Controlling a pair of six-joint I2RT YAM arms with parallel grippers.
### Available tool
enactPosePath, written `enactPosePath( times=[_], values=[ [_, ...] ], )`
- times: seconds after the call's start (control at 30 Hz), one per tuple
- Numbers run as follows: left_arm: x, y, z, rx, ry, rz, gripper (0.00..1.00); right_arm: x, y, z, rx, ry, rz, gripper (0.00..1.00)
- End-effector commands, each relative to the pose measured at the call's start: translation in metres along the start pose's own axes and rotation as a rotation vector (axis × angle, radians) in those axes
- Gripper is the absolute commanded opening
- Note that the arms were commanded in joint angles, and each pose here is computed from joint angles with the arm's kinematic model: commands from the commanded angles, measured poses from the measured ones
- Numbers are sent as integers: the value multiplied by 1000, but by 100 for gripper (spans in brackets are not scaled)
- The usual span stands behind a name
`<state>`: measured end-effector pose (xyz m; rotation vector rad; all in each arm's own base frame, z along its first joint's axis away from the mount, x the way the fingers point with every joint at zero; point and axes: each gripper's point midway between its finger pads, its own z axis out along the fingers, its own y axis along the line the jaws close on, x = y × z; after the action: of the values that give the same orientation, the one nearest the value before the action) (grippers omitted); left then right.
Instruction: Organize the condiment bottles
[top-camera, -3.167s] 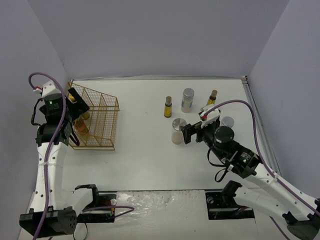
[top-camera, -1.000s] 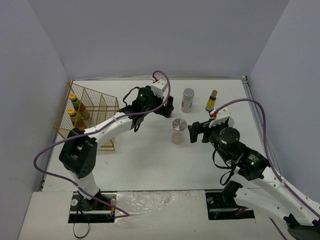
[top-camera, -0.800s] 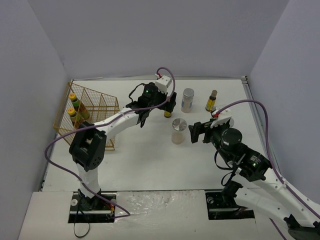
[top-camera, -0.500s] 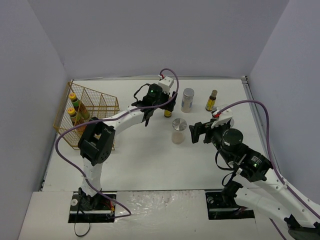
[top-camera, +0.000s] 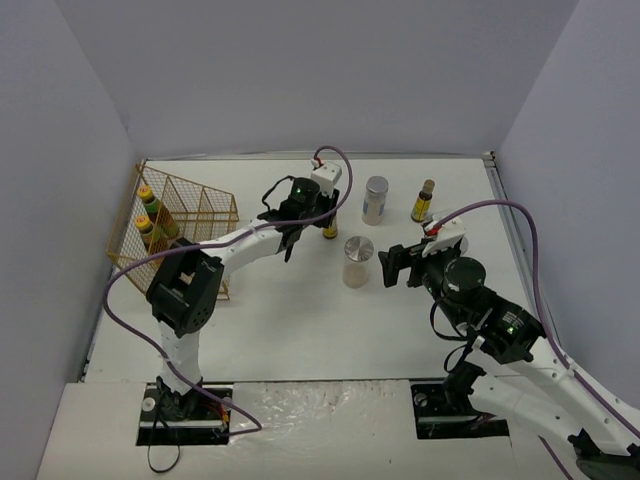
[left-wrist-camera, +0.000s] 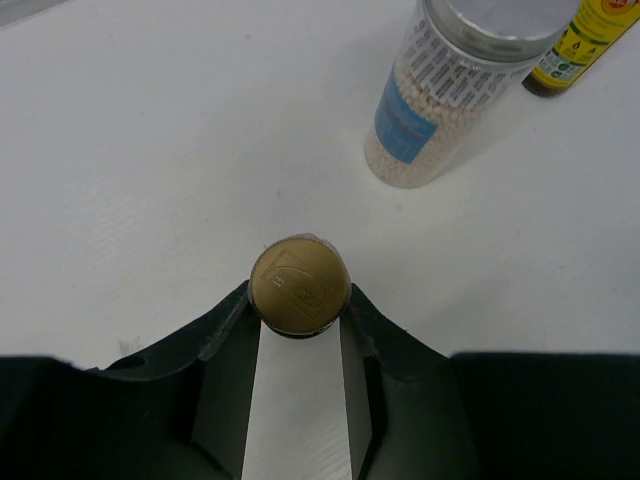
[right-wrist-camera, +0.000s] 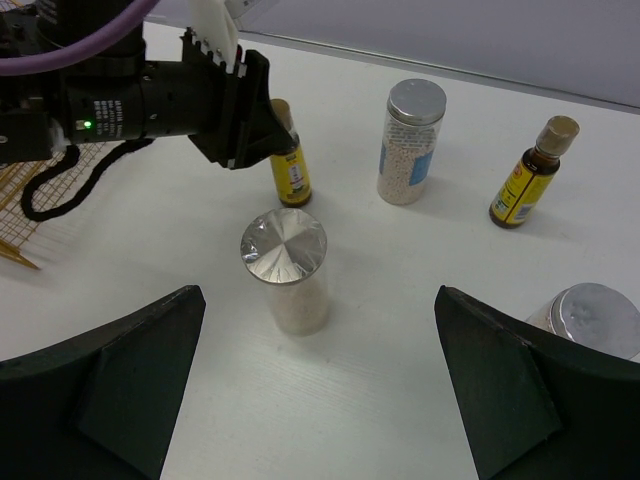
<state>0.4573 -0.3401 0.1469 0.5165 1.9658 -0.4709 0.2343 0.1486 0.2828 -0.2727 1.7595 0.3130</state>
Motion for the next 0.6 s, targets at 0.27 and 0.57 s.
enactPosePath(
  times=[0.27, 0.57],
  values=[
    [-132, 92, -208, -408, -341, -119, 0, -23, 3, 4, -8, -74, 25, 96],
    [-107, 188, -255, -636, -331, -216, 0, -18, 13, 12, -42, -69, 26, 96]
  ],
)
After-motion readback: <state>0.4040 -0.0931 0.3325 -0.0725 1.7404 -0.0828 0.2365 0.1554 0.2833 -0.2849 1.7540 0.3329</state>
